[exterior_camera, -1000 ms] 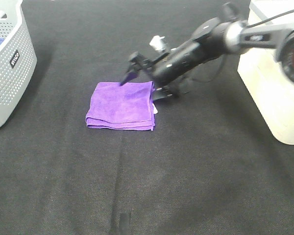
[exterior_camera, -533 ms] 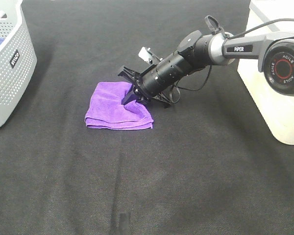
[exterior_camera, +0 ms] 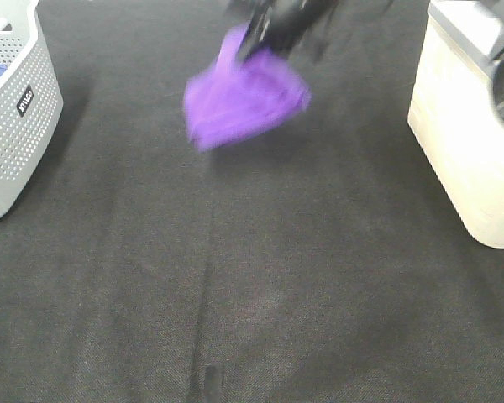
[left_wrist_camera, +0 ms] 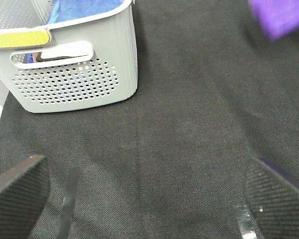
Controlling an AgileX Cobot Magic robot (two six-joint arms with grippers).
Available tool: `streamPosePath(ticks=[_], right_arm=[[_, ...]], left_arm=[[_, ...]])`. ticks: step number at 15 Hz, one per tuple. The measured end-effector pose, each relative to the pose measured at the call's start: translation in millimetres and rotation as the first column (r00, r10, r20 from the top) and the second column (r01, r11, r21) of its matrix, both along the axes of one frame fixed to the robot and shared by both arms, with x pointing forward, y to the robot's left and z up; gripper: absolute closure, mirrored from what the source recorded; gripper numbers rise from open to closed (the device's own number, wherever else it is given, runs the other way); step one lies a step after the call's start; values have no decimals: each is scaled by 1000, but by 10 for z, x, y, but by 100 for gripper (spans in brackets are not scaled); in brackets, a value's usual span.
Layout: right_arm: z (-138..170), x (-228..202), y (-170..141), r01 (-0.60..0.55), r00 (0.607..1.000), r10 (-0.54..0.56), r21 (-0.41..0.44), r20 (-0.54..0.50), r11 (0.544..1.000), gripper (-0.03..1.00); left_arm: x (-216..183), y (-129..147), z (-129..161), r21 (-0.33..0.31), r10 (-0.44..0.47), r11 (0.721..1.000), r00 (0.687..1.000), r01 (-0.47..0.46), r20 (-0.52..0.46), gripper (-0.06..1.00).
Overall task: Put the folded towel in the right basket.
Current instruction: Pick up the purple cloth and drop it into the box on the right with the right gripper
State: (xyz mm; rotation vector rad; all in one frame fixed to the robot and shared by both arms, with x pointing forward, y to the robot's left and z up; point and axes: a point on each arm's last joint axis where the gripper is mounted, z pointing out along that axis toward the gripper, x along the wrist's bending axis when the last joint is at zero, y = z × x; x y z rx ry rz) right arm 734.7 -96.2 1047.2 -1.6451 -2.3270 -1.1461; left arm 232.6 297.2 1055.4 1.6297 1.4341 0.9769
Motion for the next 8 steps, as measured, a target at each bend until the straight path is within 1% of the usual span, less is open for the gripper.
streamPosePath(ticks=[1,2,3,4,5,6,8], right_arm=[[153,10,-89,23,999,-23,-1,43,1000,95],[524,19,-442,102,986,-100,-8,131,995,95],[705,28,-747,168,971,-161,-26,174,985,95],[900,18,-1130,252,946,-234,-53,226,966,95],[1076,-17,-1520,340,911,-306,-83,278,937,95],[1201,-66,-1872,423,873,-369,-119,319,898,95],[1370,-211,-2465,553,805,-466,-179,367,814,95]], left_arm=[[0,0,0,0,0,1000,1000,0,0,-5],[0,0,0,0,0,1000,1000,0,0,-5],[0,0,0,0,0,1000,1000,0,0,-5],[0,0,0,0,0,1000,1000,0,0,-5],[0,0,0,0,0,1000,1000,0,0,-5],[0,0,0,0,0,1000,1000,0,0,-5],[0,0,0,0,0,1000,1000,0,0,-5]])
